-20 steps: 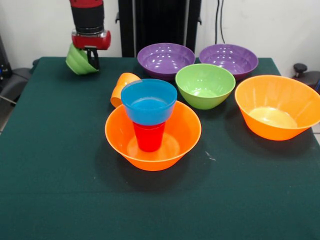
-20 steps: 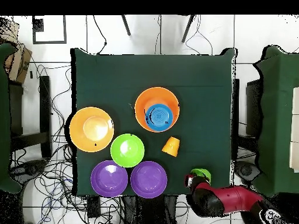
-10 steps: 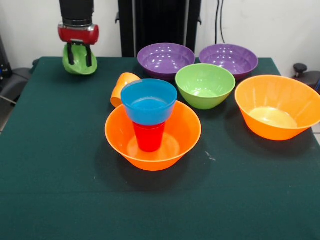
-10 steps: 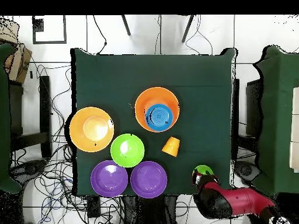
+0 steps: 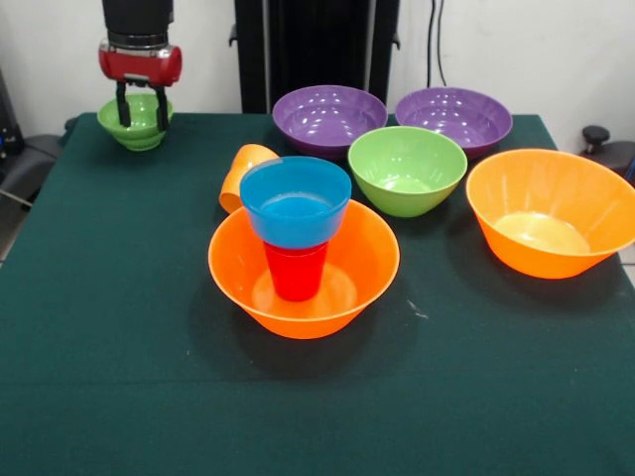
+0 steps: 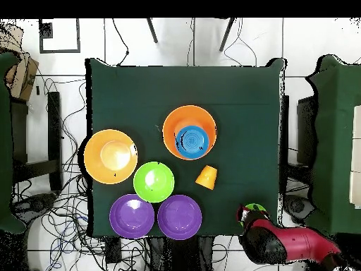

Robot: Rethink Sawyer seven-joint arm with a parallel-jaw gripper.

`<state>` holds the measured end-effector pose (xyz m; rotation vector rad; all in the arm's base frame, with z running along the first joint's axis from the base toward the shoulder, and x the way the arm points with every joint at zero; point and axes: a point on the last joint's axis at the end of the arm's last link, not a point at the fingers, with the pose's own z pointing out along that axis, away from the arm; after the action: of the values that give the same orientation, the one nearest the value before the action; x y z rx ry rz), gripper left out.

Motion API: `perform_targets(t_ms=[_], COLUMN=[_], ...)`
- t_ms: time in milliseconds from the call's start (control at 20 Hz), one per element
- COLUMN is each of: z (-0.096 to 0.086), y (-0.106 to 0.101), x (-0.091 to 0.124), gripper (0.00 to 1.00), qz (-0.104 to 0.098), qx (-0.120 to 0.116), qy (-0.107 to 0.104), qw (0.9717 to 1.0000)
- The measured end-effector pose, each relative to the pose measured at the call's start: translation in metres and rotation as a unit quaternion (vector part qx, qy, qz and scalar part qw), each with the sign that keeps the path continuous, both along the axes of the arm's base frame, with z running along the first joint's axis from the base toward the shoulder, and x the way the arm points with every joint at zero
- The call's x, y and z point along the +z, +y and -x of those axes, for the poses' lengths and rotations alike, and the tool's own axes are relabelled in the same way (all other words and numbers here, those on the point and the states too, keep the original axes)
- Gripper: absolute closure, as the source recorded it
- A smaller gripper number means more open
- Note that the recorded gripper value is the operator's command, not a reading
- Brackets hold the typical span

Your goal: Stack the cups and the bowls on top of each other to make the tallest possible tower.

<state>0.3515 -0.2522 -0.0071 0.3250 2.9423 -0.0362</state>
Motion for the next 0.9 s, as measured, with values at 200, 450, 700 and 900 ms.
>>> perform_targets(t_ms=[200, 450, 700, 900], z=[-0.002, -0.006, -0.010, -0.013], y=[-0.003, -0.005, 0.000, 0.014], x=[0.000, 0.000, 0.000, -0.002], gripper=[0.00, 0.00, 0.00, 0.00], qz=[-0.003, -0.008, -0.009, -0.008], qx=[-0.004, -0.007, 0.000, 0.016], qy=[-0.001, -0.005, -0.006, 0.002], qw=[1.0000, 0.9999, 0.9999, 0.9998])
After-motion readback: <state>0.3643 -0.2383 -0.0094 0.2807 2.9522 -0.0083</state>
